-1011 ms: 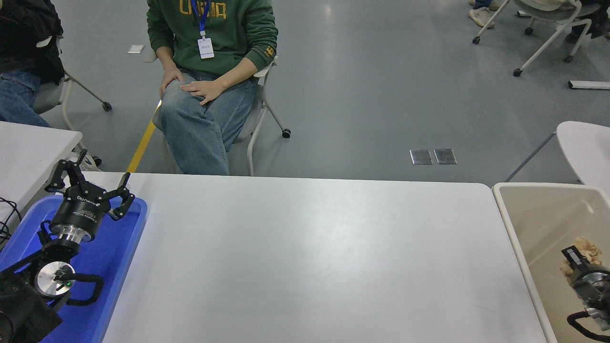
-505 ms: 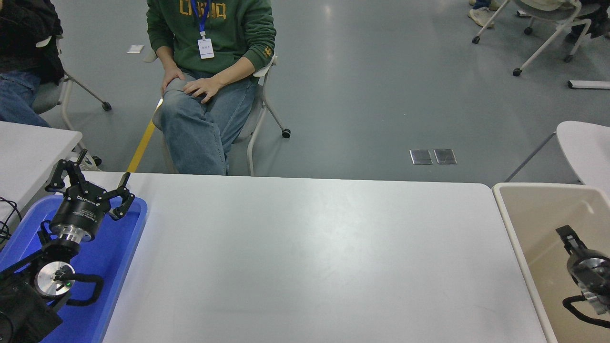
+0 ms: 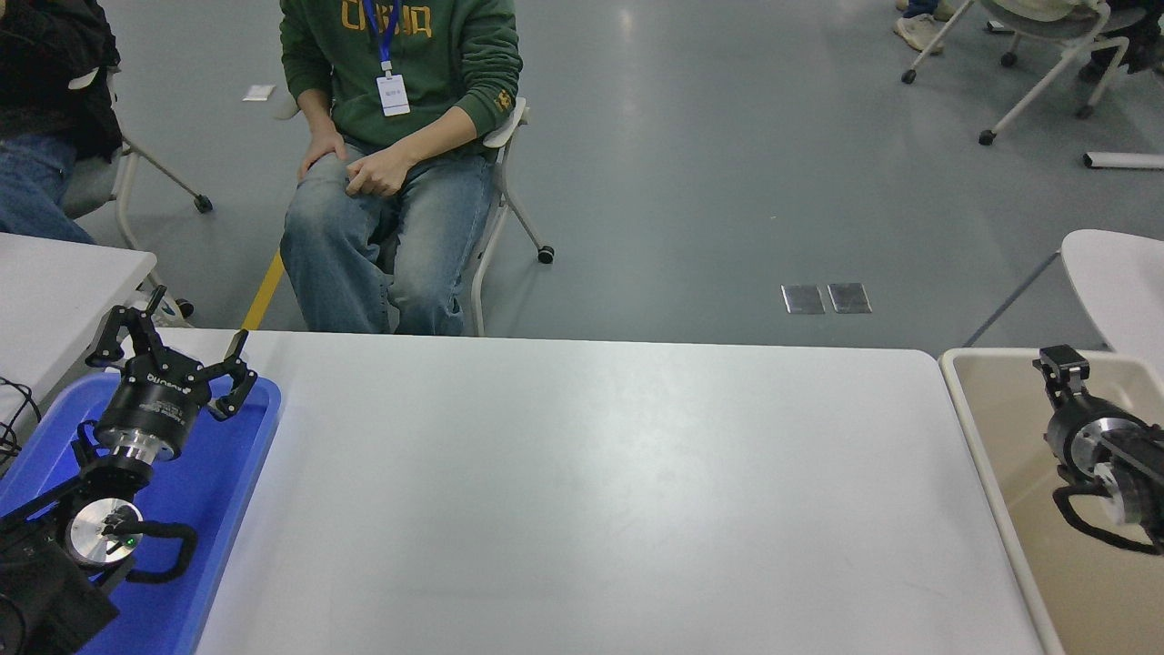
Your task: Clean the table surface
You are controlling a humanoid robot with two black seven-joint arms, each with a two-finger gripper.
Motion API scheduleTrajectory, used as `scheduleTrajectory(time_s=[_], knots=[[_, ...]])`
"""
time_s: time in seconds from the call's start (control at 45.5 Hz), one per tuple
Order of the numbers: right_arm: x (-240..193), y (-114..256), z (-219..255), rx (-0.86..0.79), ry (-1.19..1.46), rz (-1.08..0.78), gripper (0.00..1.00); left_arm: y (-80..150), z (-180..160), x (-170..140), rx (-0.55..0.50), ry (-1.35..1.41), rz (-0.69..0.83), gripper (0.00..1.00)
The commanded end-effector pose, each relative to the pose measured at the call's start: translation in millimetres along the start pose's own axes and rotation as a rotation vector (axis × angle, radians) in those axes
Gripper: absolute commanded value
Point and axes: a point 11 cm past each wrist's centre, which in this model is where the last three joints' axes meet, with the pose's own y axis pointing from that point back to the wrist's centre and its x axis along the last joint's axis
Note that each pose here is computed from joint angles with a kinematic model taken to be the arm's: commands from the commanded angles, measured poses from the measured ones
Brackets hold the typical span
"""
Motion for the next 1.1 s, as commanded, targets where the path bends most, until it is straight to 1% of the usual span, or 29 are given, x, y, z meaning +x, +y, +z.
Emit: scheduleTrajectory(time_s=[0.0,0.308,0.527,0.615,0.791,0.923,1.077], knots=[[-54.3,6.3,-47.7,0.115,-0.174,-0.134,1.00,0.0,-0.2,-0.1,0.000,0.001,0.000,1.00],[-142.0,11.6,-49.6,0.152,-0.468,-0.230,1.00,0.0,0.5,0.2,0.000,-0.001,0.000,1.00],[-177.6,19.4,-41.7,0.156,-0.564,-0.268,1.00,0.0,0.5,0.2,0.000,-0.001,0.000,1.00],[-185.3,22.1,-31.4,0.146,-0.576,-0.272,1.00,0.0,0.5,0.2,0.000,-0.001,0.000,1.00],[-185.6,24.7,-15.2,0.140,-0.647,-0.257,1.00,-0.1,0.7,0.2,-0.002,0.000,0.000,1.00],[-184.6,25.9,-13.3,0.153,-0.725,-0.248,1.00,0.0,0.5,0.2,0.000,-0.001,0.000,1.00],[-190.5,28.2,-12.7,0.157,-0.739,-0.260,1.00,0.0,-0.2,-0.1,0.000,0.001,0.000,1.00]])
